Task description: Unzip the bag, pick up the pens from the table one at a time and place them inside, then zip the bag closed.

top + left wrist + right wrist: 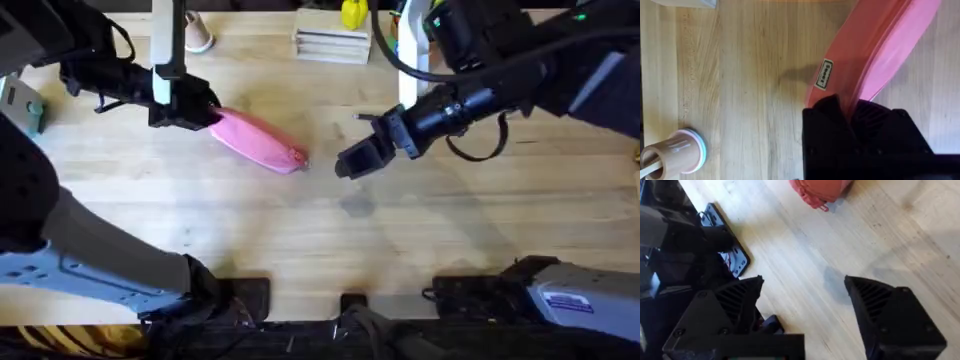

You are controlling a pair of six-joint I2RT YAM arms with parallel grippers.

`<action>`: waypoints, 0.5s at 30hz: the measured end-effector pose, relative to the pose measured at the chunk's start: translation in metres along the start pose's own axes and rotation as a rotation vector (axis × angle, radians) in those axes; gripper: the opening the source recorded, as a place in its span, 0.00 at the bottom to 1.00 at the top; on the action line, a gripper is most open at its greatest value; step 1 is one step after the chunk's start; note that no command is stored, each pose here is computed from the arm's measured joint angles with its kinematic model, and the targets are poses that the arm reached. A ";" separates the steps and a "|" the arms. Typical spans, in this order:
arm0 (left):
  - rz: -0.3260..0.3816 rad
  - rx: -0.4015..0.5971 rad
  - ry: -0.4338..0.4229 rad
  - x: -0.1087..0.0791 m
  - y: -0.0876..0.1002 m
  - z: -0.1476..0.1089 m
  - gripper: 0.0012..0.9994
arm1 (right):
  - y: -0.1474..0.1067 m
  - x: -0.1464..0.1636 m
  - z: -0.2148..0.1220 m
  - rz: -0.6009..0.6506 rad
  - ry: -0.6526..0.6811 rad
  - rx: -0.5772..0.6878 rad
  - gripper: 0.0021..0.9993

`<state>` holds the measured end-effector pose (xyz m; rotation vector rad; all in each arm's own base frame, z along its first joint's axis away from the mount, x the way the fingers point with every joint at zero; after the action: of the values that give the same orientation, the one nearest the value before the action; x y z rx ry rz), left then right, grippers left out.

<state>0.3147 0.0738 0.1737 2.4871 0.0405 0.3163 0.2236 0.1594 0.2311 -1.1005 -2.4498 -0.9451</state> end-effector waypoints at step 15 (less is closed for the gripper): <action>0.000 0.000 0.001 0.000 0.000 0.000 0.04 | 0.032 -0.034 0.108 -0.042 0.051 0.000 1.00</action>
<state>0.3148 0.0739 0.1737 2.4868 0.0402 0.3174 0.2704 0.2286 0.1487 -1.0155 -2.4405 -0.9735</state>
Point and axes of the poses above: each hand's point on the last joint's axis, 136 mm out from that joint toward the fingers, its own z axis out along the fingers, its own x axis along the line the jaws close on, y = z × x, the point moved 10 cm from there along -z, back along the fingers, and after that the axes turned 4 degrees about -z, right-handed, at the moved point
